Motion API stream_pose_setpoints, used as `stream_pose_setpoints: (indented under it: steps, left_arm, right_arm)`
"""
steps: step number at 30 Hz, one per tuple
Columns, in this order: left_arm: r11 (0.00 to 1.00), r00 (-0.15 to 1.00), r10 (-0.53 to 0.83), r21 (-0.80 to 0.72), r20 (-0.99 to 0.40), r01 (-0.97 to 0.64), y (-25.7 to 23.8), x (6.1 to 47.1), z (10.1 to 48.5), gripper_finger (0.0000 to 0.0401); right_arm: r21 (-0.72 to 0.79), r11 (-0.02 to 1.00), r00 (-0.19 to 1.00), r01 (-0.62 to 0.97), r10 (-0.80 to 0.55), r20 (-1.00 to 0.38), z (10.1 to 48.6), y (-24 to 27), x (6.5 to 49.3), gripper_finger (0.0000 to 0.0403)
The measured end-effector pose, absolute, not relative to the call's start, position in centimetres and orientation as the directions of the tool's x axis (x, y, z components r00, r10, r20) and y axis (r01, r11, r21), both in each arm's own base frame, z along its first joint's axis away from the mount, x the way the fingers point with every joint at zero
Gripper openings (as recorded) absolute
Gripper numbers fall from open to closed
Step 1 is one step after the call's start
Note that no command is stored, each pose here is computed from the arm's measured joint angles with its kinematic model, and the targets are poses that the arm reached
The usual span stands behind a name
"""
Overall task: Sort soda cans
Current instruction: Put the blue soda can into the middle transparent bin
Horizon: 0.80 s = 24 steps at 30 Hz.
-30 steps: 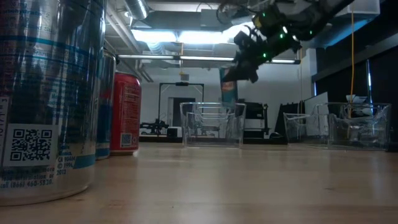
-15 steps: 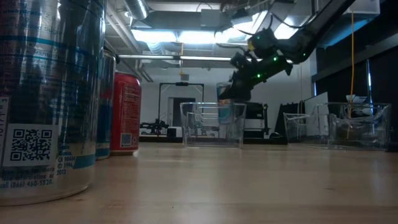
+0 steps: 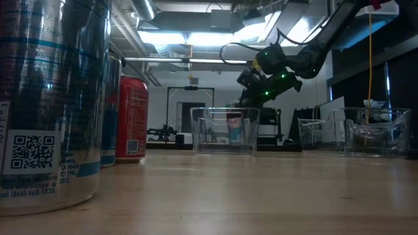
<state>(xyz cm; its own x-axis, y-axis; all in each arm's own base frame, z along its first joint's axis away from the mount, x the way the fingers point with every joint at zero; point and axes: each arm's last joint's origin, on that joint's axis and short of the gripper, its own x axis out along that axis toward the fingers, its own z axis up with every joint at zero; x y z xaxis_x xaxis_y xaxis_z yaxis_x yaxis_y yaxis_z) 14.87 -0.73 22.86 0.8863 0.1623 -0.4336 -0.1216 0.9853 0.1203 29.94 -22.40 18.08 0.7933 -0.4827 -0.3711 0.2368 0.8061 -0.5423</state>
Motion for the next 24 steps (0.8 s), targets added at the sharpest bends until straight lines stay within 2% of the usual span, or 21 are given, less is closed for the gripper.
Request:
stream_pose_setpoints:
  steps: [15, 24]
  left_arm:
    - [0.985, 0.887, 0.162, 0.118, -0.433, -0.123, -0.73, 14.87, 22.86, 0.017]
    - [0.985, 0.887, 0.162, 0.118, -0.433, -0.123, -0.73, 14.87, 22.86, 0.017]
  right_arm:
    - [-0.56, 0.791, 0.762, 0.246, -0.515, -0.393, 17.05, -22.95, 29.87, 0.0251]
    - [-0.573, 0.774, 0.742, 0.267, -0.545, -0.39, 17.1, -23.09, 29.8, 0.0299]
